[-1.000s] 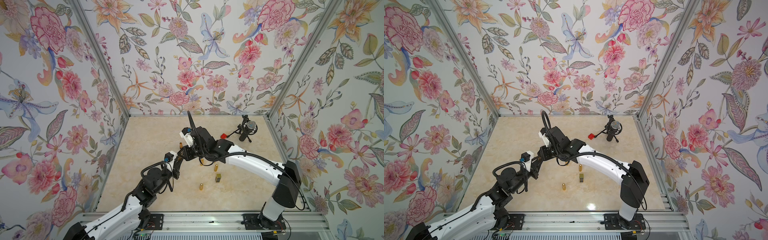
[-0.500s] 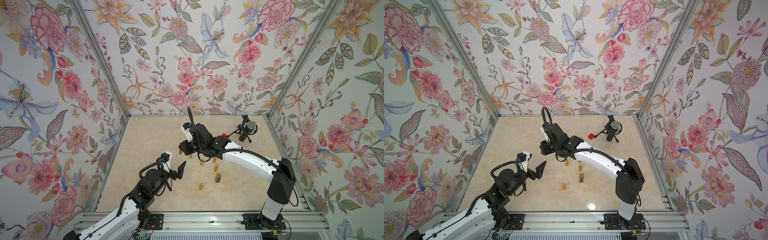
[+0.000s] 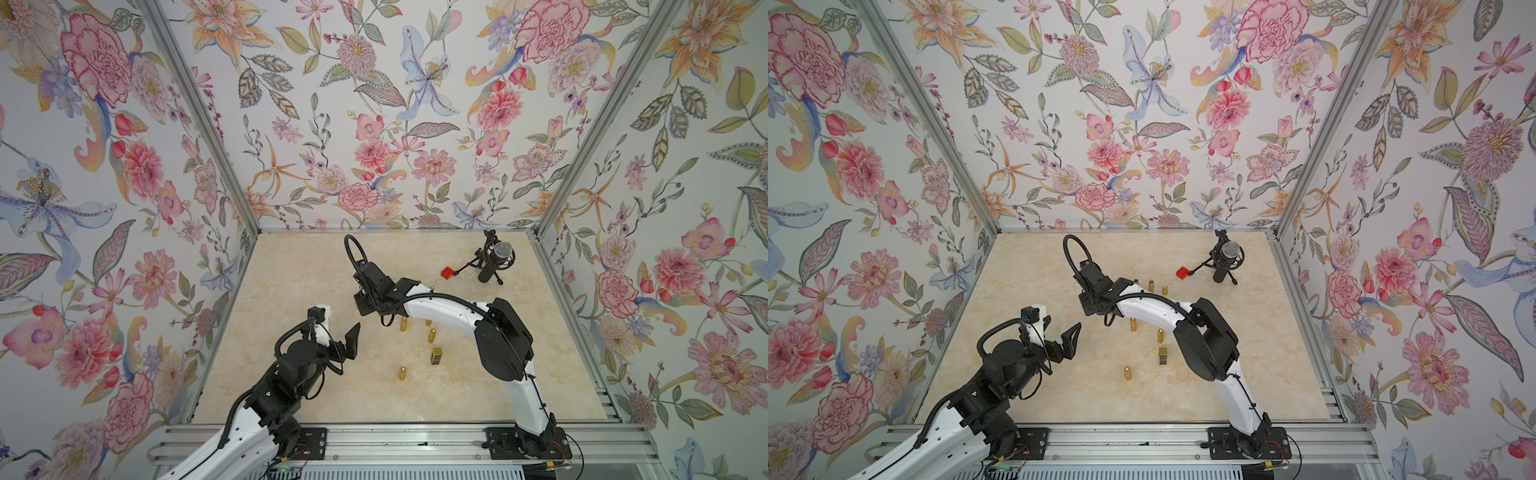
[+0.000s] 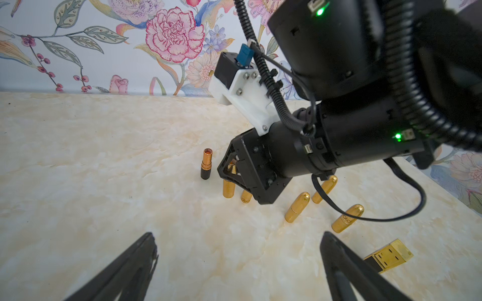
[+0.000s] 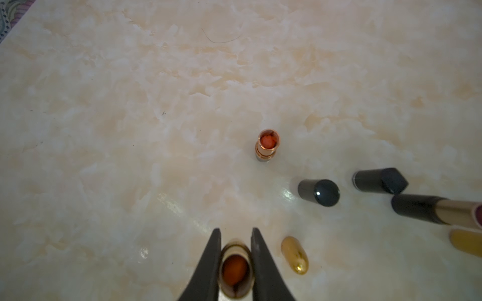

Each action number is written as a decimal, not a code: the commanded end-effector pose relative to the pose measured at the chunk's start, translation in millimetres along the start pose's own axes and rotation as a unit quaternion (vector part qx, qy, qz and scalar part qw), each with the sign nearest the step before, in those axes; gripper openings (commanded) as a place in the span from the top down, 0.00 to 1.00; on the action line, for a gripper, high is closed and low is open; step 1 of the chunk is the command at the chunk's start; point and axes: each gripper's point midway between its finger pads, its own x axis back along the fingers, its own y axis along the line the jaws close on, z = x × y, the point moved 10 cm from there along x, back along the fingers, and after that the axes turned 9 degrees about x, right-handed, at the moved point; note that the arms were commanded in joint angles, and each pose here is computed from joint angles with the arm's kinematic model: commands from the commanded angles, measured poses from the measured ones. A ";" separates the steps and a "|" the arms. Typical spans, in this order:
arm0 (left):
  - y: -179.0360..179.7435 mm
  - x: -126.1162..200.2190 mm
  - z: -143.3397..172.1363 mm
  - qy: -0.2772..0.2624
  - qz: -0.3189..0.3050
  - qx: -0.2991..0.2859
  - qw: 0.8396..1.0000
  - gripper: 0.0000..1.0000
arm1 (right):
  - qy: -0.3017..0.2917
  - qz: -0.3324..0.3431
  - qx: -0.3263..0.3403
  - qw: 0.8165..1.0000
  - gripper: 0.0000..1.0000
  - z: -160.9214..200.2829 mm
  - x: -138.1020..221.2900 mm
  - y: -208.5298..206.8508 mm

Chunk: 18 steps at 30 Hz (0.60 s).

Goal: Open the lipstick cap
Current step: Place the lipstick at the center of the board.

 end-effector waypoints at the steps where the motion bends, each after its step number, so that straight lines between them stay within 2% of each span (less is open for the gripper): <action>1: 2.6 2.9 -6.5 -0.003 -0.025 0.010 1.000 0.01 | -0.013 0.024 0.016 1.000 0.79 -5.4 -10.5 0.9; 18: 1.8 0.4 -7.4 -0.001 -0.027 -0.007 1.000 0.01 | -0.001 0.022 0.022 1.000 0.79 10.5 -37.9 7.1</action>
